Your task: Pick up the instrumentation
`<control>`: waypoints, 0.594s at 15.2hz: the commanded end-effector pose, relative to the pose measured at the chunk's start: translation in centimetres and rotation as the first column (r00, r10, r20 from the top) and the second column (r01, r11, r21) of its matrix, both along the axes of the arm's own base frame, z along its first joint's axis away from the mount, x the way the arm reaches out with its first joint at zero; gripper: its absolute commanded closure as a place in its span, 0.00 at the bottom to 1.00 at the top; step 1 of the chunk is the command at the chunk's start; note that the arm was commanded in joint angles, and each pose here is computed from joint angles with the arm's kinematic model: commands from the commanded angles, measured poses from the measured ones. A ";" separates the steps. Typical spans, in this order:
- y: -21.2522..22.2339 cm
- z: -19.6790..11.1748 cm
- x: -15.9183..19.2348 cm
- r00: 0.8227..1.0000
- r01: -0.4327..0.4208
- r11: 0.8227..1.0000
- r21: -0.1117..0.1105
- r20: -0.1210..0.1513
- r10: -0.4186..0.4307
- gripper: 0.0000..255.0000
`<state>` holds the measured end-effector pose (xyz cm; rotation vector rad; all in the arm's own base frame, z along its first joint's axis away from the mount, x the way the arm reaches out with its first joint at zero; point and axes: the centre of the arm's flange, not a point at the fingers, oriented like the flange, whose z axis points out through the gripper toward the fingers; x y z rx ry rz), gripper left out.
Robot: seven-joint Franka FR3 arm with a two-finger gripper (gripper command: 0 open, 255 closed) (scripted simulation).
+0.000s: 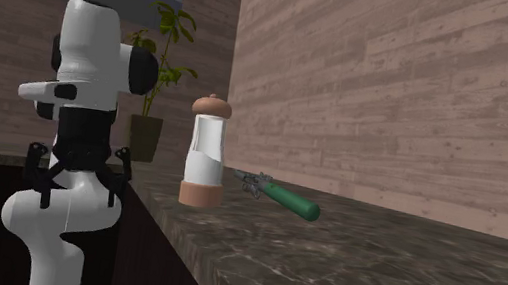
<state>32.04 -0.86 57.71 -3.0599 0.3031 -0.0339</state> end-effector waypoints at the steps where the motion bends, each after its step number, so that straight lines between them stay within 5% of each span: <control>1: 0.0 0.0 0.0 1.000 0.000 1.000 0.000 0.000 0.000 0.00; 9: 9.6 3.0 4.2 0.999 -0.037 0.999 -0.007 -0.037 0.037 0.00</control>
